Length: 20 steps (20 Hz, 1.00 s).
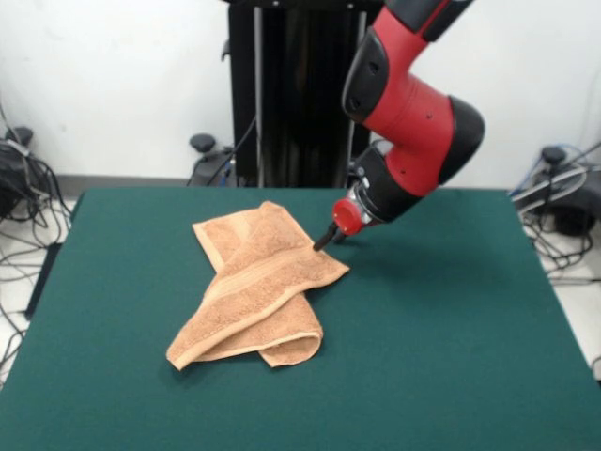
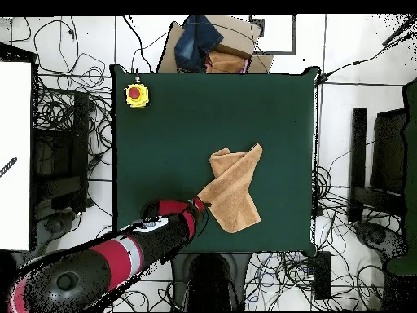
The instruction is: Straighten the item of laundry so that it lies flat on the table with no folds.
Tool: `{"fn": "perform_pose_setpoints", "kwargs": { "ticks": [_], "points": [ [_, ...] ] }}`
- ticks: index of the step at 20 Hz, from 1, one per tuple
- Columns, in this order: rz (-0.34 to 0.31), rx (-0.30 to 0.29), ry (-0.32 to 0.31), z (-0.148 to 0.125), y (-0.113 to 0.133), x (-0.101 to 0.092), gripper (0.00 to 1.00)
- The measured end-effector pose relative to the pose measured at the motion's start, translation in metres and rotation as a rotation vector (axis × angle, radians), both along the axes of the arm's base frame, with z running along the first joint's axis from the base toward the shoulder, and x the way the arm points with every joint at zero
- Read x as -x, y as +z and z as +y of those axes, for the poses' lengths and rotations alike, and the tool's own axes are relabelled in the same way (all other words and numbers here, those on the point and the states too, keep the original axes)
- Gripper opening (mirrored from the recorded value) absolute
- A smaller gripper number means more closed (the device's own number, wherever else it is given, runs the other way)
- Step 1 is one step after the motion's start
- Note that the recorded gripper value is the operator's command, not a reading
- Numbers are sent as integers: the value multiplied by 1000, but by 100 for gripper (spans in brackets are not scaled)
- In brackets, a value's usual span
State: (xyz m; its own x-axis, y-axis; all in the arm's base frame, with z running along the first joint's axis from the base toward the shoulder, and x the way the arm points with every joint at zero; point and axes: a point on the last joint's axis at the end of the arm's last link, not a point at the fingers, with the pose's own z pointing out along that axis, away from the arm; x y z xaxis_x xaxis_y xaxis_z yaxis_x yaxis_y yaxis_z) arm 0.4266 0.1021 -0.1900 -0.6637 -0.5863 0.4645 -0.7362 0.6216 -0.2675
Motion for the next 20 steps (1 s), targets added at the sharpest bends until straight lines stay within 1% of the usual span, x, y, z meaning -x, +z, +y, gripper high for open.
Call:
{"fn": "perform_pose_setpoints", "kwargs": {
  "ticks": [7,11,15,20],
  "points": [
    [1,3,7,0,-1,0,100],
    [7,26,41,4,-2,0,100],
    [7,34,56,5,-3,1,100],
    [9,35,54,4,-3,0,100]
  ]
}}
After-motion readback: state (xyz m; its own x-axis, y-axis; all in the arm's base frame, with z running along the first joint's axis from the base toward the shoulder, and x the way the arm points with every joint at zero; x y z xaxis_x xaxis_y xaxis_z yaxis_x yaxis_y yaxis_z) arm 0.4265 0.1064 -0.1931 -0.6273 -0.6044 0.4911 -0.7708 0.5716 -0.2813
